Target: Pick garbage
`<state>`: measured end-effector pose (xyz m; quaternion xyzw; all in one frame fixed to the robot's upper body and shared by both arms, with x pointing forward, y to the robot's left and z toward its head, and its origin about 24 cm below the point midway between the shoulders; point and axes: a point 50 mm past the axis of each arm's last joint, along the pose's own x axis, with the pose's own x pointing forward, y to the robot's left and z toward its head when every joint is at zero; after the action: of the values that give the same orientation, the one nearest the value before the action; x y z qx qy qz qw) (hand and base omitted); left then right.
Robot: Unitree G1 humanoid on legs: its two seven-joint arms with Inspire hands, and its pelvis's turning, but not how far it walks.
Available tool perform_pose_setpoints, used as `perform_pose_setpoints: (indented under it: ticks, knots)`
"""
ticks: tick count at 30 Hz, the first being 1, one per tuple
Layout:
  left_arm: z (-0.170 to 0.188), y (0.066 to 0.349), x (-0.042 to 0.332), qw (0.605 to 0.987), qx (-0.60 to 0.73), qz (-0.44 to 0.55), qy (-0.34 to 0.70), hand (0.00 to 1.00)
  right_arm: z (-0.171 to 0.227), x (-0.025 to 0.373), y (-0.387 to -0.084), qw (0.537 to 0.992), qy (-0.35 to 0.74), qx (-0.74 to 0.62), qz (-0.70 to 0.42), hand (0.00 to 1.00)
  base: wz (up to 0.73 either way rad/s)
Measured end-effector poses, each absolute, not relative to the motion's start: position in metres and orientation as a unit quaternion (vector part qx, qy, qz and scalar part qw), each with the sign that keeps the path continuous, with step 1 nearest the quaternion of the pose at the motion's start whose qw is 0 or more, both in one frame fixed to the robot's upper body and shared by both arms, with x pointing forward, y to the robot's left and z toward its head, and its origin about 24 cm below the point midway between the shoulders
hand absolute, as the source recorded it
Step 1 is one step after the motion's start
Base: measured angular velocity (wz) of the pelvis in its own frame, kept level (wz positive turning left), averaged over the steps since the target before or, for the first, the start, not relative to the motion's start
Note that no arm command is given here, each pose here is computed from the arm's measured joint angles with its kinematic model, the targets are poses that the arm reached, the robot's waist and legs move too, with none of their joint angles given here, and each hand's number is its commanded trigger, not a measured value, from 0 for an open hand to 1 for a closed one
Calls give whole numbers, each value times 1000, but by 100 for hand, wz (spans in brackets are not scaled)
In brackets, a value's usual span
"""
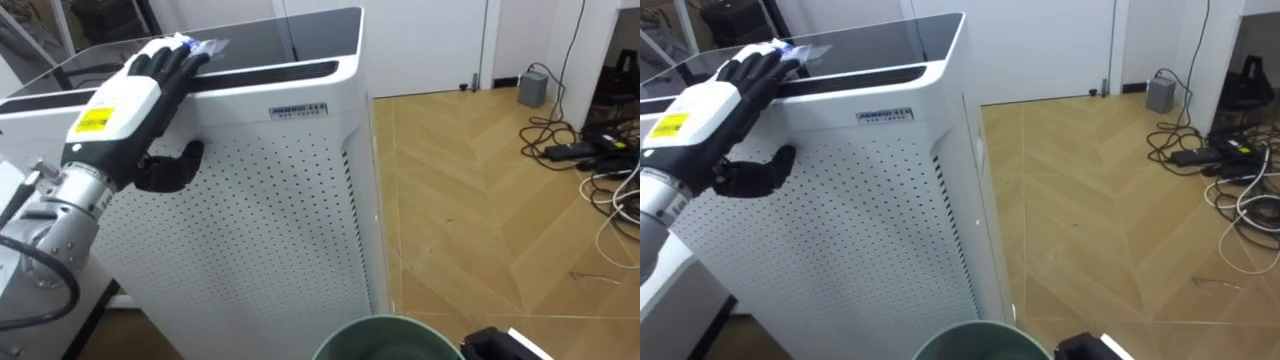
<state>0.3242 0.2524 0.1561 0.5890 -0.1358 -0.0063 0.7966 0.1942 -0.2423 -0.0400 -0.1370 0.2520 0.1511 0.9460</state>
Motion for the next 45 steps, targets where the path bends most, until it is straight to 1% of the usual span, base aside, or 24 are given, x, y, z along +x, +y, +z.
perform_pose_setpoints:
  ticks: [7, 8, 9, 10, 11, 12, 17, 21, 26, 38, 45]
  knots:
    - [157, 262, 327, 801, 589, -5, -112, 0, -38, 195, -247, 948, 252, -137, 139, 100, -7]
    - [157, 263, 327, 801, 588, -3, -110, 12, -37, 196, -249, 949, 251, -138, 135, 100, 0]
    - [157, 263, 327, 802, 588, -1, -109, 56, -37, 196, -249, 949, 250, -139, 134, 100, 0]
    - [158, 266, 327, 802, 587, 3, -107, 70, -35, 197, -250, 949, 248, -142, 132, 100, 0]
    - [160, 267, 327, 803, 586, 7, -108, 93, -33, 198, -250, 949, 246, -146, 131, 100, 0]
    - [160, 267, 327, 803, 586, 8, -109, 100, -33, 198, -250, 949, 246, -147, 129, 100, 0]
    - [175, 277, 332, 808, 576, 44, -111, 100, -34, 198, -252, 947, 256, -154, 120, 100, -5]
    - [178, 281, 332, 798, 591, 54, -107, 100, -35, 197, -254, 945, 263, -158, 109, 100, 4]
    - [181, 299, 330, 804, 580, 99, -83, 100, -36, 197, -251, 946, 263, -153, 111, 100, 0]
    - [192, 300, 332, 777, 609, 125, -92, 100, -37, 197, -248, 947, 263, -149, 113, 100, 1]
    - [194, 300, 332, 776, 610, 126, -95, 100, -37, 197, -248, 947, 263, -148, 113, 100, 0]
